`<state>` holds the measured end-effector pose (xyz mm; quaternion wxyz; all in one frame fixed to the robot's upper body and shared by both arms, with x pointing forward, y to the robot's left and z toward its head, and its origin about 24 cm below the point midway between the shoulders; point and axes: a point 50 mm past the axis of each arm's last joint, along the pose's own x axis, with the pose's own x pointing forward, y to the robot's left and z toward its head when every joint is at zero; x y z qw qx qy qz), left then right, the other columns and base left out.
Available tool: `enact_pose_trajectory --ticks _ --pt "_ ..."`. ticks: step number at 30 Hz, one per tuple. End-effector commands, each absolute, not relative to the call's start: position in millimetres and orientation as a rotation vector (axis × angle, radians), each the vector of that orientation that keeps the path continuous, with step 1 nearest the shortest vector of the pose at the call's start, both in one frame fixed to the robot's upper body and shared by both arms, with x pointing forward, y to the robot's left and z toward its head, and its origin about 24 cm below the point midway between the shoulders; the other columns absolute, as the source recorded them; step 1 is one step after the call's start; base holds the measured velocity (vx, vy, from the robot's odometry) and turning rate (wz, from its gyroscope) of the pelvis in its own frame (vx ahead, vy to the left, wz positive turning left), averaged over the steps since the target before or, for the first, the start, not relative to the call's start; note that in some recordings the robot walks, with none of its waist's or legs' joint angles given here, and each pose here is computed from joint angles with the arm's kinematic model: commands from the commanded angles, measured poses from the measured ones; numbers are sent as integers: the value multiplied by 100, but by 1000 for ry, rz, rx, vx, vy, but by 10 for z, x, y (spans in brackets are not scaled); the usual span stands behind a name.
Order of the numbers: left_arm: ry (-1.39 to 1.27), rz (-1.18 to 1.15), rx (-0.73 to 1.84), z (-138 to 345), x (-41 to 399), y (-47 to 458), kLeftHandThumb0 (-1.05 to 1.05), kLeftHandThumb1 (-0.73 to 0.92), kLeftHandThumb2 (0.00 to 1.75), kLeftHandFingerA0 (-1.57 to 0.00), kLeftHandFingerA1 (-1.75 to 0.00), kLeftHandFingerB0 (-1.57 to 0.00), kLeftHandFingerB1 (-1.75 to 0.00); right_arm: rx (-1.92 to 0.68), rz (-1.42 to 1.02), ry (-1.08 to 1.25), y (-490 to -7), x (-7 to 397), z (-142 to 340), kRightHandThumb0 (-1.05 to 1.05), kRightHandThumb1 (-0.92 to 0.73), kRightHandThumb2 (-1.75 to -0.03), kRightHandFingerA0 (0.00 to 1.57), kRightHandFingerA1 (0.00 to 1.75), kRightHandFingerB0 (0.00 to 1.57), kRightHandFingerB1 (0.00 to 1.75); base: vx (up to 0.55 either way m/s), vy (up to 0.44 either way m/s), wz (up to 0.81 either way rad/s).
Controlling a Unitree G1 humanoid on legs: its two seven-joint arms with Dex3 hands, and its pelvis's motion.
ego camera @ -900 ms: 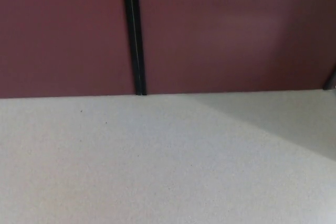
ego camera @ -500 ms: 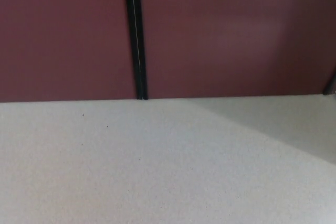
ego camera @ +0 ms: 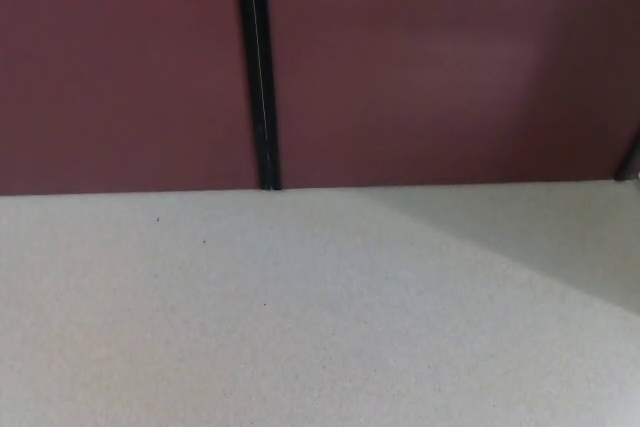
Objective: The robot walks towards the door handle and put its right hand on it and twist the handle
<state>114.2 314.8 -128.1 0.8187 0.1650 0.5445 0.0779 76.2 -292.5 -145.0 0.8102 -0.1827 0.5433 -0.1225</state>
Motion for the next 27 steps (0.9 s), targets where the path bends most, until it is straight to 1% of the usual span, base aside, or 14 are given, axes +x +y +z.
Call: enact_pose_trajectory --ticks 1,3,9,10,13,16,19,27 --pt "1168 146 365 -1277 1118 3168 -32 56 68 -57 -48 -40 -42 -381 -260 1153 -2905 746 -1458 -22 -68 -60 62 44 46 39 0 0 0" --pt "1163 146 363 -1275 1120 3167 -32 56 68 -57 -48 -40 -42 -386 -253 1158 -2904 746 -1459 -22 -68 -60 62 44 46 38 81 -59 25" --pt "1167 142 367 -1279 1120 3161 -32 56 68 -58 -48 -40 -42 -385 -251 1159 -2907 742 -1459 -23 -68 -60 61 43 46 38 57 -52 -5" --pt "1160 132 383 -1249 1183 3186 -32 57 68 -56 -48 -40 -42 -386 -236 1145 -2886 834 -1451 -22 -68 -60 62 44 46 38 61 78 -9" --pt "1172 127 382 -1267 1126 3182 -32 57 68 -55 -47 -40 -42 -396 -233 1164 -2887 756 -1466 -22 -68 -60 63 44 46 38 89 120 -3" --pt "1181 134 373 -1271 1103 3189 -32 57 68 -55 -47 -40 -42 -401 -224 1173 -2871 720 -1479 -22 -68 -60 63 44 47 39 164 278 0" --pt "1183 125 382 -1270 1091 3197 -32 57 68 -55 -48 -40 -42 -393 -223 1177 -2862 686 -1486 -22 -68 -60 63 44 47 39 74 110 -35" --pt "1201 96 418 -1283 1034 3200 -32 57 68 -57 -48 -42 -43 -408 -197 1193 -2861 549 -1499 -22 -70 -60 63 44 46 38 264 90 6"
